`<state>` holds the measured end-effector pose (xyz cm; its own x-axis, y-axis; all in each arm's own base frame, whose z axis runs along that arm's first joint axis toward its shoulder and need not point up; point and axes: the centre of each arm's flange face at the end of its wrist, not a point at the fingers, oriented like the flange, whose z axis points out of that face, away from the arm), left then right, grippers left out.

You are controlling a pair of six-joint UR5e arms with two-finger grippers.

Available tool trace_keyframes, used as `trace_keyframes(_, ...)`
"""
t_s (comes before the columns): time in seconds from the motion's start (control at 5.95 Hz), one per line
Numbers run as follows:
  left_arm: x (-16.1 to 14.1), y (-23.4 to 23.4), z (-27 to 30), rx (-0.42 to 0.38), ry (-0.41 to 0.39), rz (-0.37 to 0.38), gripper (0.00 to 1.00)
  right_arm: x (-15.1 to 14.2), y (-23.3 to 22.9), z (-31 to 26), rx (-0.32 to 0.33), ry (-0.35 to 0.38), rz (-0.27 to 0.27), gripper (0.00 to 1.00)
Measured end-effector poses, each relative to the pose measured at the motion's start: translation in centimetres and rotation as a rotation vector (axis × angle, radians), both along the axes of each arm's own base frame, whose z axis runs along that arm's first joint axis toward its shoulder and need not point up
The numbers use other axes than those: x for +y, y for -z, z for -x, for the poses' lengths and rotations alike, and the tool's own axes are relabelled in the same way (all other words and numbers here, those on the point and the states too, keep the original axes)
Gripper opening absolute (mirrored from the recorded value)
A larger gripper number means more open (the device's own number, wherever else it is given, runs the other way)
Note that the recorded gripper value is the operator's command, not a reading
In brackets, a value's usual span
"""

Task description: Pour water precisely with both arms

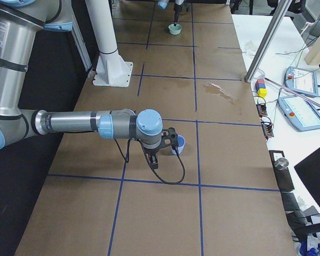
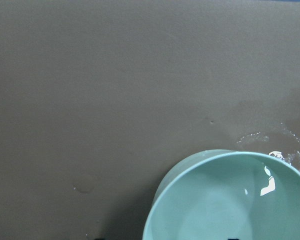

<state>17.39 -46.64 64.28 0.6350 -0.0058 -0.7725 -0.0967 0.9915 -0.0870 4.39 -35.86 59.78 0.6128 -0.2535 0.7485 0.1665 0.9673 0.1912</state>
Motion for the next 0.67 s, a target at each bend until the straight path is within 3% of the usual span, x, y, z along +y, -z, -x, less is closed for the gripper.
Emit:
trace_keyframes(0.34,-0.13,-0.81,-0.1,-0.006,-0.002,0.01,0.35,-0.22,0.28,0.01,-0.001,-0.001,-0.012,1.0)
trace_keyframes(0.5,-0.22,-0.85,-0.19,-0.005,-0.003,0.009,0.08,-0.32,0.42,0.05,-0.002,-0.001,-0.026,1.0)
trace_keyframes(0.67,-0.3,-0.79,-0.25,-0.004,-0.004,0.008,0.0,-0.36,0.45,0.09,-0.003,0.0,-0.032,1.0)
